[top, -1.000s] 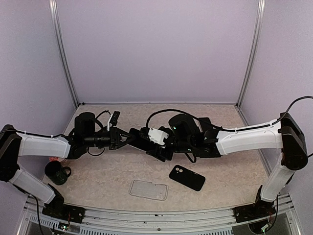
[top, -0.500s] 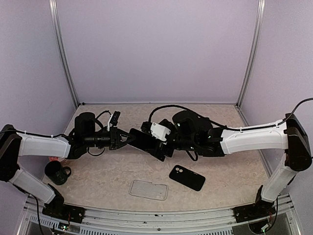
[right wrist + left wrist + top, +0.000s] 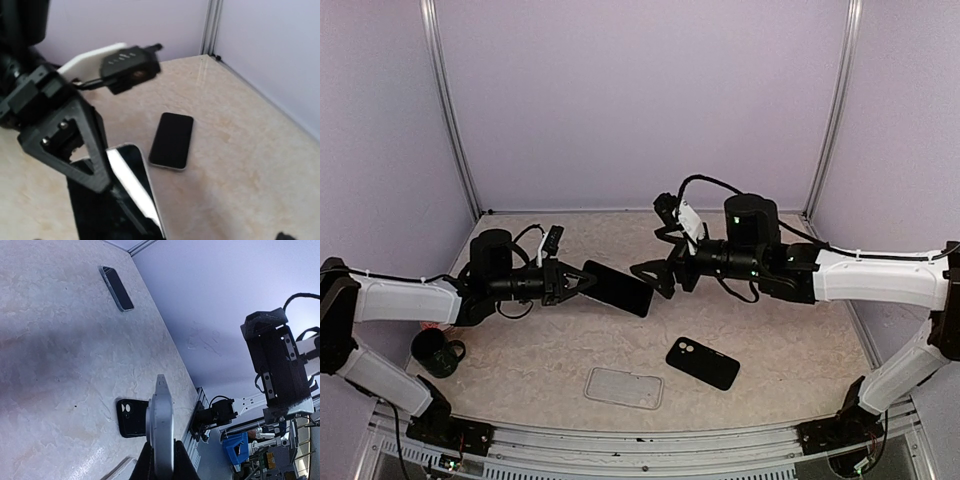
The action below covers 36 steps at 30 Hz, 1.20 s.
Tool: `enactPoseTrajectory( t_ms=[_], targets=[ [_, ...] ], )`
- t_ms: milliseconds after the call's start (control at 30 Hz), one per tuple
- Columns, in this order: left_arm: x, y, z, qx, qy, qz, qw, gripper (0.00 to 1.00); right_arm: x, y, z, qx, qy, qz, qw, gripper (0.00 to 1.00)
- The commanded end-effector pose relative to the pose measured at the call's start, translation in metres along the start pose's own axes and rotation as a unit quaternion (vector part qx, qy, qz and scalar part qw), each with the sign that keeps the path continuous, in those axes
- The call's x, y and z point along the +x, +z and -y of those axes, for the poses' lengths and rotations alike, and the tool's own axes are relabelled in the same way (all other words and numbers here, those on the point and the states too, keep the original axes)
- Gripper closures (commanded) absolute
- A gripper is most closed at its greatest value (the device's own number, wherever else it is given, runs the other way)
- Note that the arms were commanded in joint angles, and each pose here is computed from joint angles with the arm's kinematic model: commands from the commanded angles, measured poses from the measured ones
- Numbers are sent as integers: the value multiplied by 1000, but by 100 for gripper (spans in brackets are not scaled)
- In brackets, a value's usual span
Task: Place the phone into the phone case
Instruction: Pass from the left arm to the right
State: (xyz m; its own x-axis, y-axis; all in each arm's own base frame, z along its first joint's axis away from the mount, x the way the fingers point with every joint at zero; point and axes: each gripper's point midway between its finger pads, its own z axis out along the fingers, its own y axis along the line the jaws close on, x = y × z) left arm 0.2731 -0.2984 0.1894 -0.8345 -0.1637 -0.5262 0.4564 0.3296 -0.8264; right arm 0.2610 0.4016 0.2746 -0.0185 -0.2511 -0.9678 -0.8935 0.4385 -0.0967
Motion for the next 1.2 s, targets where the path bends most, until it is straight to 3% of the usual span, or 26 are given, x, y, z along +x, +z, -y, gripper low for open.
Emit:
enactPoseTrajectory(
  t_ms=[0,233,533,867,1167],
  targets=[
    [-15,-8,30,40,48,33,997,100,-10,-17,-1,-55,99,36,993,1],
    [-20,-11,45,66,64,47,995,100,-6,-35,8,-99,207,61,971,1],
    [-26,-14,68,106,80,68,989,100,7,-47,8,-181,319,93,926,5],
    [-30,-20,91,159,91,103,978,100,13,-40,4,-222,378,98,894,11],
    [-29,-9,104,195,91,101,971,100,17,-39,4,-231,398,102,882,14]
  ],
)
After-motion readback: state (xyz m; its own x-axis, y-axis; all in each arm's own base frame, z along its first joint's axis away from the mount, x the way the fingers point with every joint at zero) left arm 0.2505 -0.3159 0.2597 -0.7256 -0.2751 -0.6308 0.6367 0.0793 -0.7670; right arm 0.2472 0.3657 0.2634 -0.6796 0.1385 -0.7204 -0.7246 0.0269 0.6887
